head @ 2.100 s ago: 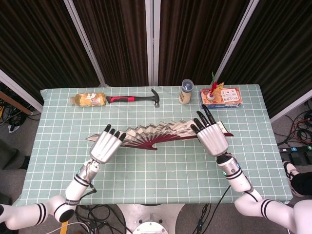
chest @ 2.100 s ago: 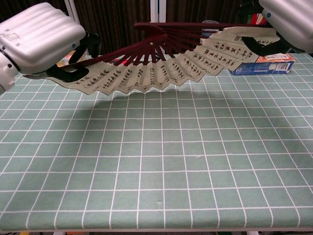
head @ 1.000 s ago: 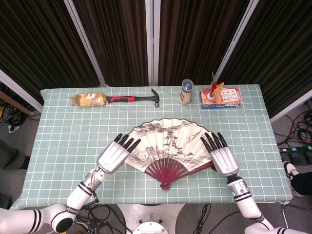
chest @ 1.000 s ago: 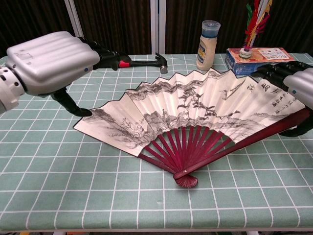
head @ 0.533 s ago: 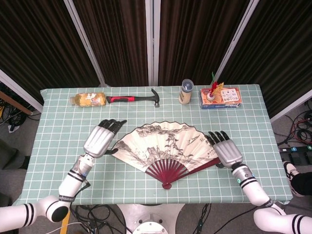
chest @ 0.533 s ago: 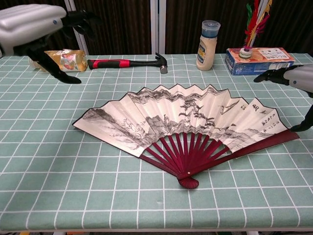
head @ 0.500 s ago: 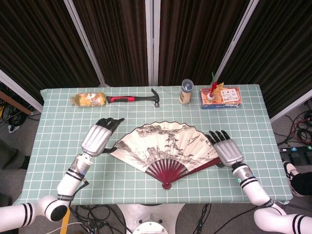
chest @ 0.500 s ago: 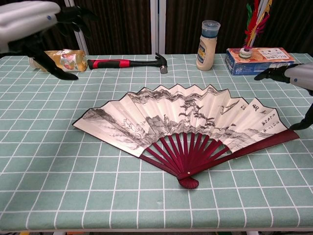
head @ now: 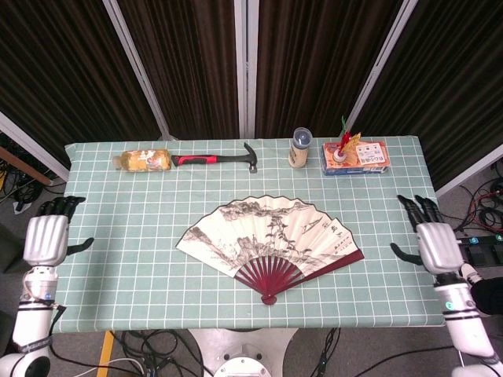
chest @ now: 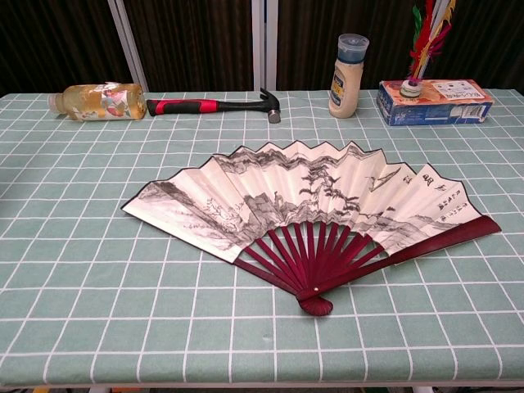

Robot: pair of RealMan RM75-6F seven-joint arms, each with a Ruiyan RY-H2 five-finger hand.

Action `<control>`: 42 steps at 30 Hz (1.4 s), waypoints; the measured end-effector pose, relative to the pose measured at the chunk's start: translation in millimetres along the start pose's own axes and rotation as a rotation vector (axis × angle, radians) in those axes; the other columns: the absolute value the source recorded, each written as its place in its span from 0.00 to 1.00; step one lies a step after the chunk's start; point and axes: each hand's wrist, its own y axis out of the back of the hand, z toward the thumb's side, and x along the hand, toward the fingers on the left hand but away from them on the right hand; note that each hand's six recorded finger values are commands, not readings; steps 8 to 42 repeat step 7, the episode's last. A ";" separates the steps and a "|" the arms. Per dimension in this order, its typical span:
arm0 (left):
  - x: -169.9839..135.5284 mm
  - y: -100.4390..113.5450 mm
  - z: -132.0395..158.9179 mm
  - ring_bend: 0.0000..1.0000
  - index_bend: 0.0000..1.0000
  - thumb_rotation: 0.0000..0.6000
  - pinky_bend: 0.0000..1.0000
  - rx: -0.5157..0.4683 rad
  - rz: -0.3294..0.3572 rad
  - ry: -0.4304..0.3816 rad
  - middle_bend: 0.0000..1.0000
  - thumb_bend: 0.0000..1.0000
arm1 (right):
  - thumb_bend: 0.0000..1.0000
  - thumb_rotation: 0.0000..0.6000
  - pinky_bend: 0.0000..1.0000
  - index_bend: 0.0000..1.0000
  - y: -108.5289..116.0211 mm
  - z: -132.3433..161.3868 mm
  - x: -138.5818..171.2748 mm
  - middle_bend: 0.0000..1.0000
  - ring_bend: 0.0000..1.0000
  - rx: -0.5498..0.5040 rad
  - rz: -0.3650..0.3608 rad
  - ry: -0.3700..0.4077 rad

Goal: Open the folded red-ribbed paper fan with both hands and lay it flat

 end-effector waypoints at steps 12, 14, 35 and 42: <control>-48.4 -2.0 -12.6 0.19 0.24 1.00 0.21 0.069 -0.018 0.032 0.23 0.00 | 0.10 1.00 0.00 0.06 6.7 -25.5 53.7 0.12 0.00 -0.005 0.003 -0.076; -48.4 -2.0 -12.6 0.19 0.24 1.00 0.21 0.069 -0.018 0.032 0.23 0.00 | 0.10 1.00 0.00 0.06 6.7 -25.5 53.7 0.12 0.00 -0.005 0.003 -0.076; -48.4 -2.0 -12.6 0.19 0.24 1.00 0.21 0.069 -0.018 0.032 0.23 0.00 | 0.10 1.00 0.00 0.06 6.7 -25.5 53.7 0.12 0.00 -0.005 0.003 -0.076; -48.4 -2.0 -12.6 0.19 0.24 1.00 0.21 0.069 -0.018 0.032 0.23 0.00 | 0.10 1.00 0.00 0.06 6.7 -25.5 53.7 0.12 0.00 -0.005 0.003 -0.076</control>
